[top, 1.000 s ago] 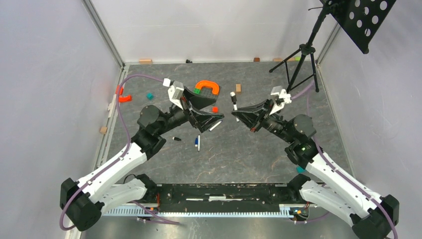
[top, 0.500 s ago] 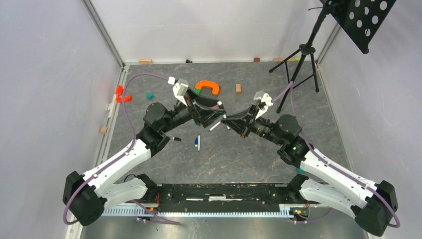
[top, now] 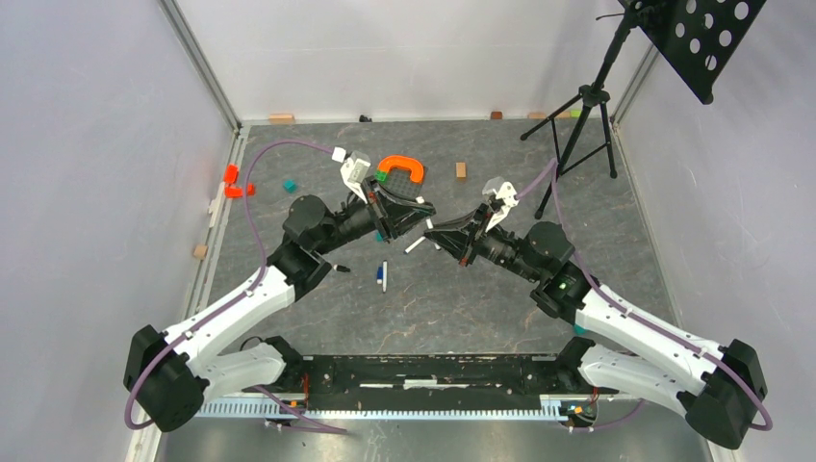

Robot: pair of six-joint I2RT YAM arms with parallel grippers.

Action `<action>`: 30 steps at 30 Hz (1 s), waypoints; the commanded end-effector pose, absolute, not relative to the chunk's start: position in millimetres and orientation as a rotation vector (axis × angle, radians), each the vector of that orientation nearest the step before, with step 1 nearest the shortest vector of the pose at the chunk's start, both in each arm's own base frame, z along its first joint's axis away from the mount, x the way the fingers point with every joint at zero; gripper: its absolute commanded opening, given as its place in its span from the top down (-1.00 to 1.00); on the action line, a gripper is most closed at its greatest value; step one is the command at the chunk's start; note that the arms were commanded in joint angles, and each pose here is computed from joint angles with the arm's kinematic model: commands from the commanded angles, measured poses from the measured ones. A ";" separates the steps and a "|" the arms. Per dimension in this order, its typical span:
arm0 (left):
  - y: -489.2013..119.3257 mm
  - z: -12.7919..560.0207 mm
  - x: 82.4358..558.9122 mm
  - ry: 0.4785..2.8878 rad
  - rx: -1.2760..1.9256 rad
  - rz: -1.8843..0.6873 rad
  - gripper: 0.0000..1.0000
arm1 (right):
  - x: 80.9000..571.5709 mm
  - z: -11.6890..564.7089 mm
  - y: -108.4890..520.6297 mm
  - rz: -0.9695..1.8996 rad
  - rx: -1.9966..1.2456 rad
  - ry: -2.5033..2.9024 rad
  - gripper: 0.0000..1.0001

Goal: Insert the pens into the pen caps

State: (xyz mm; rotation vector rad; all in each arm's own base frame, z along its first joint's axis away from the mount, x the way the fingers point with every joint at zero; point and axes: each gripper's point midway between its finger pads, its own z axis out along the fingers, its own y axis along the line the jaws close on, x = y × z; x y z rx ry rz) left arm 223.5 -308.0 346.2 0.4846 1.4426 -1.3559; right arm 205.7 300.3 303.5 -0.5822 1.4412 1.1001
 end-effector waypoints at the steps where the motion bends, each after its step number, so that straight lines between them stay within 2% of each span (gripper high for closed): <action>1: -309.0 370.8 218.2 1.365 0.510 -1.397 0.91 | 206.8 350.0 295.0 1.108 -0.515 1.289 1.00; 11: -318.3 380.4 177.7 1.233 0.735 -1.554 0.95 | 188.4 408.5 286.3 1.190 -0.494 1.106 1.00; 17: -313.0 391.4 149.9 1.087 0.846 -1.633 0.95 | 156.1 432.4 287.4 1.335 -0.566 0.990 1.00; 21: -313.0 391.9 144.7 1.068 0.871 -1.655 0.81 | 142.3 440.8 287.3 1.386 -0.608 0.941 1.00; 22: -313.4 391.4 145.0 1.071 0.870 -1.656 0.67 | 141.3 441.6 287.3 1.389 -0.611 0.940 1.00; 23: -313.1 392.1 146.0 1.071 0.864 -1.652 0.34 | 141.1 440.9 287.9 1.390 -0.614 0.945 1.00; 24: -312.6 392.5 147.8 1.075 0.853 -1.642 -0.06 | 141.6 439.2 288.0 1.385 -0.618 0.954 1.00; 25: -312.5 391.5 152.9 1.096 0.828 -1.620 -0.59 | 142.9 437.4 287.9 1.373 -0.621 0.964 1.00; 26: -309.9 391.5 161.0 1.124 0.786 -1.572 -0.90 | 145.0 432.8 288.2 1.356 -0.626 0.987 1.00; 27: -305.3 393.6 166.1 1.136 0.754 -1.520 -0.99 | 146.4 428.4 287.1 1.333 -0.632 1.005 1.00; 30: -289.5 396.5 185.2 1.194 0.647 -1.348 -0.99 | 159.1 400.3 282.7 1.223 -0.637 1.129 1.00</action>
